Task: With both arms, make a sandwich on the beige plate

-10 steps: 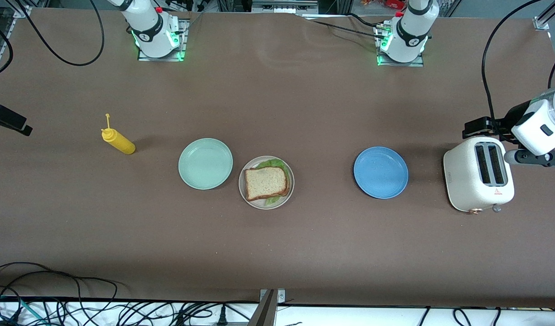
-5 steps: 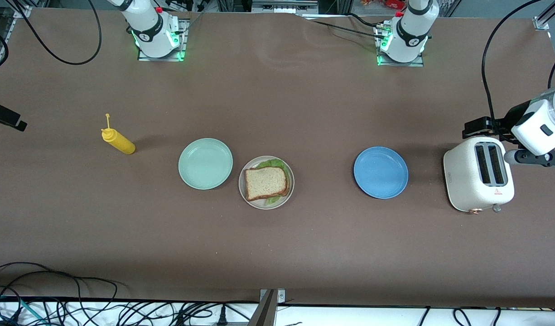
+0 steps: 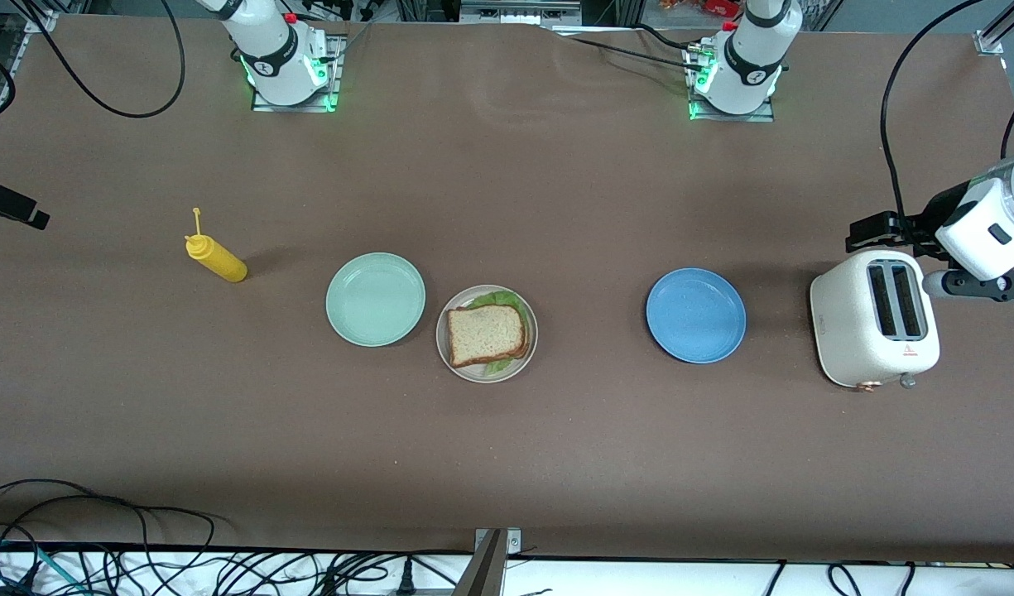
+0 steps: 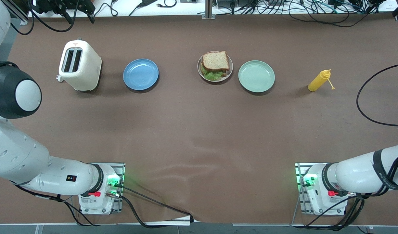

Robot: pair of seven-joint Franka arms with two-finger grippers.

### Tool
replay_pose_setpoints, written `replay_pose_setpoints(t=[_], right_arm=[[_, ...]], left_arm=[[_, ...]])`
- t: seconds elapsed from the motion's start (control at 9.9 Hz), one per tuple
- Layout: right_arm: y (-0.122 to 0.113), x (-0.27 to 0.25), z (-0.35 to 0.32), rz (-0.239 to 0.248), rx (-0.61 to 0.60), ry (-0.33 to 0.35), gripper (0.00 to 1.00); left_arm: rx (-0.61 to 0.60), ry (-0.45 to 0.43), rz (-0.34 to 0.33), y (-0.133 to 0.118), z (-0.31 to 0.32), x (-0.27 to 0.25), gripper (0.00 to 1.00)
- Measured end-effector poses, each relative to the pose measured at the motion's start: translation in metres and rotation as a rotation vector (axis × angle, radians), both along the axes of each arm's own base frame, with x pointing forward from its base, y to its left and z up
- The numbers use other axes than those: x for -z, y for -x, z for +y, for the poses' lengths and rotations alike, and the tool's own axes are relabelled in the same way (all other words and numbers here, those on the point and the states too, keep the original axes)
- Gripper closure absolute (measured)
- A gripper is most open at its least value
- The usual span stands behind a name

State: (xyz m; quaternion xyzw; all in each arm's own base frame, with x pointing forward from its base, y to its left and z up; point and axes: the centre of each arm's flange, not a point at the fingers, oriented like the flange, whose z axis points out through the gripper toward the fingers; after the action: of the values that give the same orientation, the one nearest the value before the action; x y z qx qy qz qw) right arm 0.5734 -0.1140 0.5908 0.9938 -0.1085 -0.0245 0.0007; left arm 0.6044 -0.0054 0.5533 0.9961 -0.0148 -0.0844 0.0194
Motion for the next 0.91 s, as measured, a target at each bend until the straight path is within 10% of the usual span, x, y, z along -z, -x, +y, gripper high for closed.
replay_pose_setpoints(t=[0.91], right_arm=[[0.005,0.000,-0.023,0.010,0.030,0.036,0.00]], left_arm=[[-0.001,-0.001,-0.038,0.001,0.001,-0.006,0.00]])
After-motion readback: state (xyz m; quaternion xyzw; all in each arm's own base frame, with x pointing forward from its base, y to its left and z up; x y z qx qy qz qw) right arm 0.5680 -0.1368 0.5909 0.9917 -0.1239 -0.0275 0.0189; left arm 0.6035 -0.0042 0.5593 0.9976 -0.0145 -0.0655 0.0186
